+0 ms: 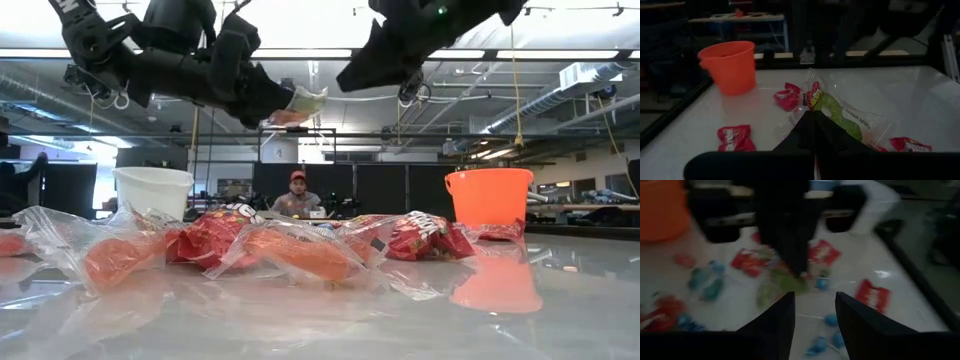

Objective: Sort candy by brand, put in halloween buckets
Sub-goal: Put the top green gummy into the top orange bucket

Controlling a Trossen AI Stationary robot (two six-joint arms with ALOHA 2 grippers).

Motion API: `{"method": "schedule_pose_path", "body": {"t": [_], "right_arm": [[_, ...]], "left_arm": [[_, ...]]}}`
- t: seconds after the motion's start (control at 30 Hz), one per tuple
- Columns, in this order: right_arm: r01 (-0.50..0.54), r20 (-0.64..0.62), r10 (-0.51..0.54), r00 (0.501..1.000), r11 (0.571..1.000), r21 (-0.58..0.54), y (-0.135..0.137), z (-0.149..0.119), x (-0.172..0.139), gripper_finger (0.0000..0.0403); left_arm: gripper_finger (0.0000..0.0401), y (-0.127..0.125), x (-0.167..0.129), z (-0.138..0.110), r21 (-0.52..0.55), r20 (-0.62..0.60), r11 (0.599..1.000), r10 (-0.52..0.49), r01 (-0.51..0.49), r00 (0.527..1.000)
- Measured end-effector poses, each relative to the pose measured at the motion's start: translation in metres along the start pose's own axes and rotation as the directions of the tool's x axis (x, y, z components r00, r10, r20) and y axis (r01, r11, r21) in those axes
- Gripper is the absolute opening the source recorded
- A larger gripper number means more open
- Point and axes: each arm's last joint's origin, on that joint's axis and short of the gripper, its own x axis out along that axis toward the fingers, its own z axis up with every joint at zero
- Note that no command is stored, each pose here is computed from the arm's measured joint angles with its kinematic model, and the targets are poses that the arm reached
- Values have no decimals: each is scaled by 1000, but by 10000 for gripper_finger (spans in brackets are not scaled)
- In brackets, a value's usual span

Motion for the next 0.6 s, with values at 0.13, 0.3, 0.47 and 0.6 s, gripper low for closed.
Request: {"method": "schedule_pose_path", "body": {"t": [0.13,0.3,0.47,0.6], "right_arm": [[-67,43,67,997,998,-10,4,1,9,172],[-142,67,144,987,989,-27,7,1,15,185],[-82,39,83,996,996,-21,2,-4,21,177],[-69,49,69,996,998,-13,-3,-3,22,160]], "left_arm": [[4,-3,0,2,42,16,999,-11,10,1000],[4,-3,0,1,47,11,999,-12,11,1000],[4,-6,0,2,60,20,998,-27,26,999],[4,-8,0,5,76,44,997,-33,29,998]]}}
